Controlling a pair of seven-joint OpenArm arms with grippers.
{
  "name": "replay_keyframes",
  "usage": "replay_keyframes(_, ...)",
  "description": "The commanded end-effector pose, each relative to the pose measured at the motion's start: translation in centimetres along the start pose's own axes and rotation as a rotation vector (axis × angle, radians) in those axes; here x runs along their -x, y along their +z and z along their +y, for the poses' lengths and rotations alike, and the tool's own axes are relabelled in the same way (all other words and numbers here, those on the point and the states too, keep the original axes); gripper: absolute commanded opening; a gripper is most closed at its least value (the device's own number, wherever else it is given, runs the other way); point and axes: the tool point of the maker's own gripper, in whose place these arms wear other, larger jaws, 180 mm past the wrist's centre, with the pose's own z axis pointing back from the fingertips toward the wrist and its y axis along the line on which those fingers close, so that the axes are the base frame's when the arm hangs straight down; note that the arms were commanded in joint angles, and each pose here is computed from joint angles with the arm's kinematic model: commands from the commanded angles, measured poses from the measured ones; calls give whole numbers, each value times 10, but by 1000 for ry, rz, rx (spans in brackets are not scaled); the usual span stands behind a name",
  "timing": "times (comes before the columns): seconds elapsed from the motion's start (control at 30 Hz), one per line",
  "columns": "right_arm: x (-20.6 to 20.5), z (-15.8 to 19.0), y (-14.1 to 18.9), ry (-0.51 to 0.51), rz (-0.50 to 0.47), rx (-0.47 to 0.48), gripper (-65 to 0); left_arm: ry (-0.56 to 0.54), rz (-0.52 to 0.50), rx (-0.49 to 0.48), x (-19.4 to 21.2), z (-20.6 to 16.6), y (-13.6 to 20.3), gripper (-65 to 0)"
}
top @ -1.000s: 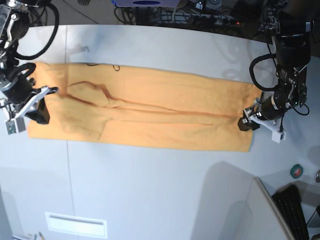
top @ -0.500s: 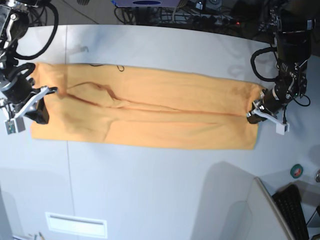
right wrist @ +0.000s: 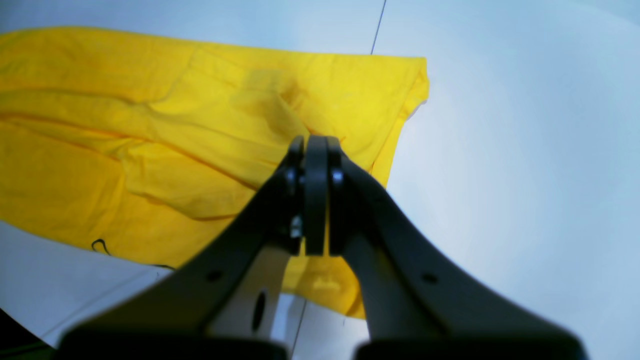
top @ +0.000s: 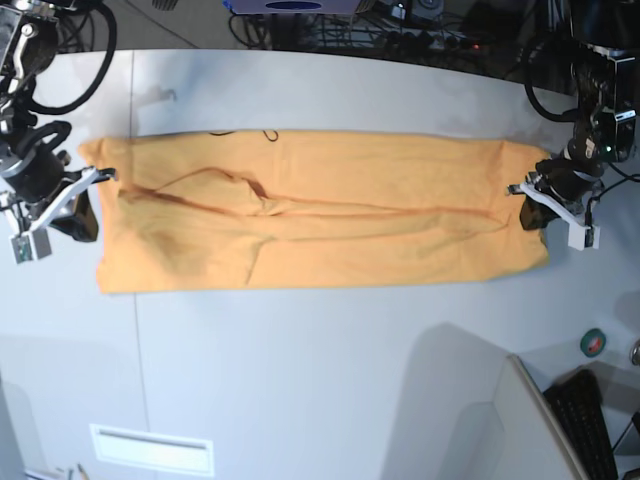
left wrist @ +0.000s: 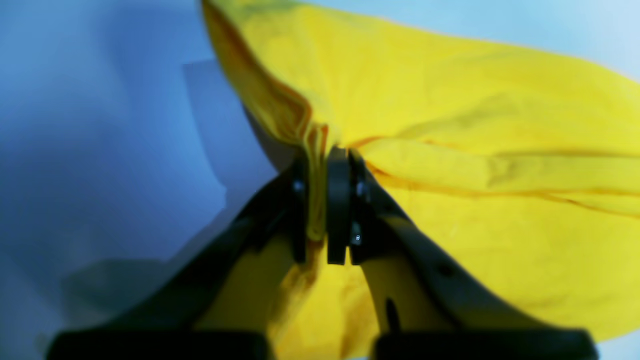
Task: Layout the t-shirt on the table in an organized manner, then fold the t-shirt properly
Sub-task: 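Carry the strip end with the left gripper toward the right gripper, folding it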
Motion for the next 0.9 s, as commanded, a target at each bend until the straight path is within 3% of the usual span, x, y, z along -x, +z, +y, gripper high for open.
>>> replay_keyframes(0.0,-15,-1,3,13,-52,-3,-650,-27,-70,26,-25,-6,5,-650)
replay_keyframes(0.07,-15,-1,3,12,-53,-4,-650,-45,-89,52,-31,-19,9,-650)
replay_keyframes(0.2,-15,-1,3,12,-53,-4,-650,-41,-25,110,-25,-52,9,-650)
replay_keyframes(0.33,-15,-1,3,12,-53,-4,-650,-32,-47,183,-36,-92,11,-650)
replay_keyframes(0.5,-15,-1,3,12,-53,-4,-650,-111,-6,256,-30,-148,-4,-650)
replay_keyframes(0.87,-17,-2,2,14,-55,-3,-650,-192,21,329,-12,-232,-25,-650)
